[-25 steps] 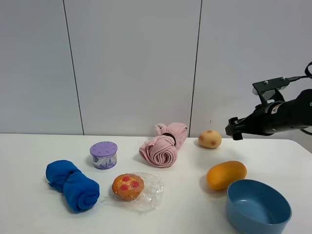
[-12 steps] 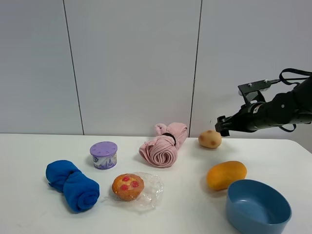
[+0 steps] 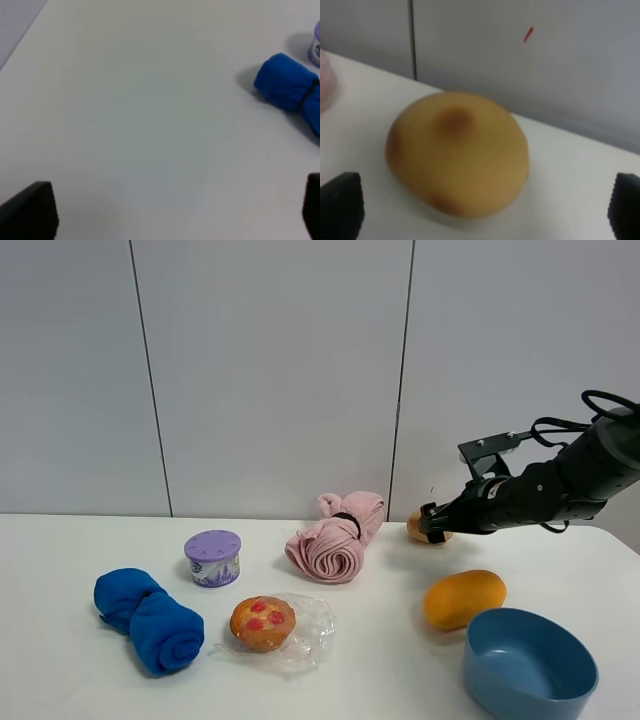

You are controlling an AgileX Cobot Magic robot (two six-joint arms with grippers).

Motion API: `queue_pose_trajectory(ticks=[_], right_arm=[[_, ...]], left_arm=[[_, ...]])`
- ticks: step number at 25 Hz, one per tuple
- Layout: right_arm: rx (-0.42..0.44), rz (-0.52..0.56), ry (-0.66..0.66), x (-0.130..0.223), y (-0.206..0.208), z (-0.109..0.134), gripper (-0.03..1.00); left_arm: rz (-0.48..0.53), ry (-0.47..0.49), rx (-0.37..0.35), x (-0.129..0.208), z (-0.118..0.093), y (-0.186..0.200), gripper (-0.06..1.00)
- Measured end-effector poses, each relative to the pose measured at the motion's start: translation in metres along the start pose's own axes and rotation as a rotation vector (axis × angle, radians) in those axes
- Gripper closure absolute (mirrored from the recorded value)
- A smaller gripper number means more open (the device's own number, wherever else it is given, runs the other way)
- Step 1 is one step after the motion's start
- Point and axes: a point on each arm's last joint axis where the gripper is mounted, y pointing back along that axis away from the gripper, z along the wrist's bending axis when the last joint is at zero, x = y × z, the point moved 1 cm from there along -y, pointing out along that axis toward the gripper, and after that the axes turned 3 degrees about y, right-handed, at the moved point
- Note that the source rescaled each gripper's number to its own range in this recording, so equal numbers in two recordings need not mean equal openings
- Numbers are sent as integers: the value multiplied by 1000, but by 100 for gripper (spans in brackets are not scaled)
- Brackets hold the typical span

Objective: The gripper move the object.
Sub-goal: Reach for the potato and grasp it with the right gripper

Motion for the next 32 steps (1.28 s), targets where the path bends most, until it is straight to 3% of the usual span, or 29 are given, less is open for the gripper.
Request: queue_pose_trajectory(ticks=[8, 20, 32], right_arm=[[-5, 15, -3, 17, -10, 5, -2], [15, -56, -4, 15, -13, 4, 1], [12, -44, -18, 3, -41, 1, 7]], left_arm=[[0, 0, 0, 0, 0, 0, -6], [0, 0, 0, 0, 0, 0, -6], [0, 0, 0, 0, 0, 0, -6]])
